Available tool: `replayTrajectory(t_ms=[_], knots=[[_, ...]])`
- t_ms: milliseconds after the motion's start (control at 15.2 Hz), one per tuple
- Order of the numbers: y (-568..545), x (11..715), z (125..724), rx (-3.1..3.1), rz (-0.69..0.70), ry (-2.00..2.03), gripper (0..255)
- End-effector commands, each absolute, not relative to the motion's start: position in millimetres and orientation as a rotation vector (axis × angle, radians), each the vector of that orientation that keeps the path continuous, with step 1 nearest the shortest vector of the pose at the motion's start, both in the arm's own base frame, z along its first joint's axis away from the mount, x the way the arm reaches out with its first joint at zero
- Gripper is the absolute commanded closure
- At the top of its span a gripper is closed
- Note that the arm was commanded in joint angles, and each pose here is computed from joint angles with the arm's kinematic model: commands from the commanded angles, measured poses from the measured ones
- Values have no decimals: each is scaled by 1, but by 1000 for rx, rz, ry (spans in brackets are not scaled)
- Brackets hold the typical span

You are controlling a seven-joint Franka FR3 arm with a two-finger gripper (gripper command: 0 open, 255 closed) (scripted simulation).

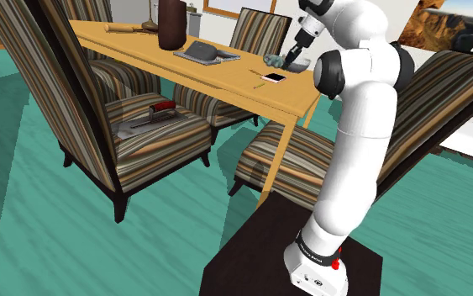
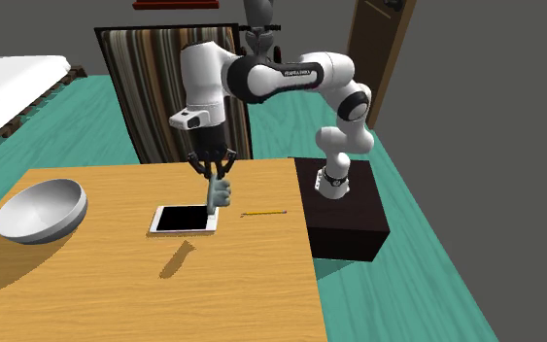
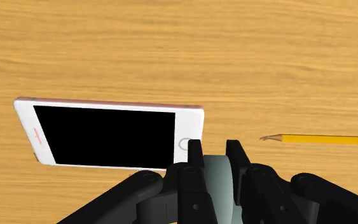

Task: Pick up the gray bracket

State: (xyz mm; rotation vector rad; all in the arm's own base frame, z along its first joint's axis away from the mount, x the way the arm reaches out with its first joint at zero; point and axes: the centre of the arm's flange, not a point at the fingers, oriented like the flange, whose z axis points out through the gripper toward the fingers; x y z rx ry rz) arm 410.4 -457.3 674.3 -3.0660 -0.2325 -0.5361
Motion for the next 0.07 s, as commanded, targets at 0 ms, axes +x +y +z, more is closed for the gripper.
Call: replayTrajectory(t_ms=[0], knots=[[-457, 410, 677, -3066, -536, -233, 255]])
